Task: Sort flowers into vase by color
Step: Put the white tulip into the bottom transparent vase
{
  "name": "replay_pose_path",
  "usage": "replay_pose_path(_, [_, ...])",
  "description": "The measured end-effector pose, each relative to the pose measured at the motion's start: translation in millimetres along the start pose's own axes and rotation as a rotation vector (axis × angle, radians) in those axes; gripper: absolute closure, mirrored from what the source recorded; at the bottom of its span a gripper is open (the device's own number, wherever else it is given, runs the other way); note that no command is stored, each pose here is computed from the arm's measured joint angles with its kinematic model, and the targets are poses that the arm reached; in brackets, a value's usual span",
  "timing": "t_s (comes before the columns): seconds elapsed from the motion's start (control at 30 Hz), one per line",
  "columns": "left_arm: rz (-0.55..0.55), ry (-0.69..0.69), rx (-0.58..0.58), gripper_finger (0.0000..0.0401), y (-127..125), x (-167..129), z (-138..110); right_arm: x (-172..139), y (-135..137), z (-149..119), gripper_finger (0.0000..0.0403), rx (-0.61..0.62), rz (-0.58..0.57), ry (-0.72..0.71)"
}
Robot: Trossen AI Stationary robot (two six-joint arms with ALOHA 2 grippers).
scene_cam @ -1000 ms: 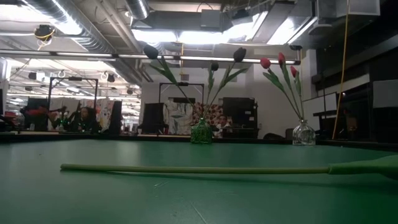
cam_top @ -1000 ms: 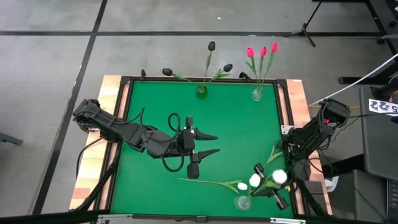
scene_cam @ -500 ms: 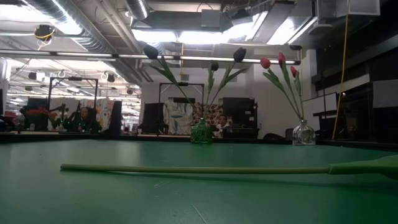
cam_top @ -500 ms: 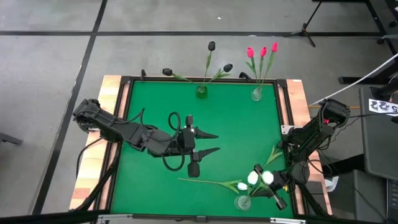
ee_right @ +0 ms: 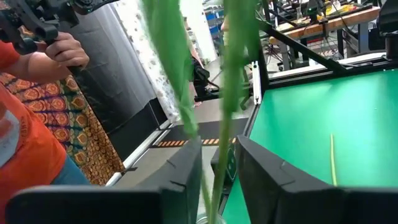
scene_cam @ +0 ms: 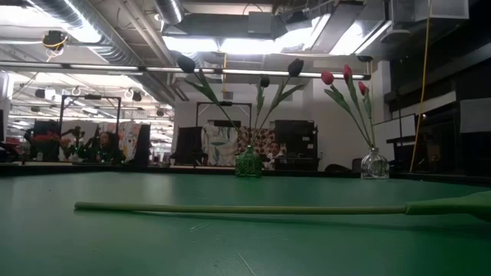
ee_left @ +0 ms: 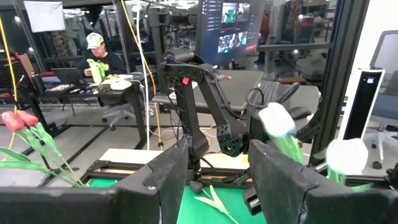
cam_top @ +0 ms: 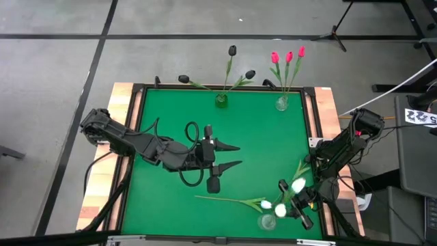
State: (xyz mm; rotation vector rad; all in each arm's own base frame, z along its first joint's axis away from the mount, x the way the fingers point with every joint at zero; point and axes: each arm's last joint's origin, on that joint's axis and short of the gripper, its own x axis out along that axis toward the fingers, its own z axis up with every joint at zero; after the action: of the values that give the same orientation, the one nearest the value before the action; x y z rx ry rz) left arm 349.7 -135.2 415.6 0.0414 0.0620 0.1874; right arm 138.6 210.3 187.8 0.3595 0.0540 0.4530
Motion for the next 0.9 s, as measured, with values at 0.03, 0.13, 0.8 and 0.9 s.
replay_pose_path(0.03, [0.002, 0.000, 0.000, 0.0233, 1, 0, 0, 0, 0, 0, 0.0300, 0.000, 0.000, 0.000])
replay_pose_path(0.13, [0.002, 0.005, 0.000, 0.0233, 1, 0, -1, 0, 0, 0, 0.0290, 0.002, 0.001, -0.002])
replay_pose_path(0.8, [0.035, 0.291, -0.041, 0.0233, -3, 5, -40, -7, 0, 15, 0.0221, 0.054, -0.015, -0.001])
replay_pose_path(0.9, [0.050, 0.341, -0.060, 0.0233, -3, 6, -48, -11, -1, 21, 0.0217, 0.064, -0.020, 0.008])
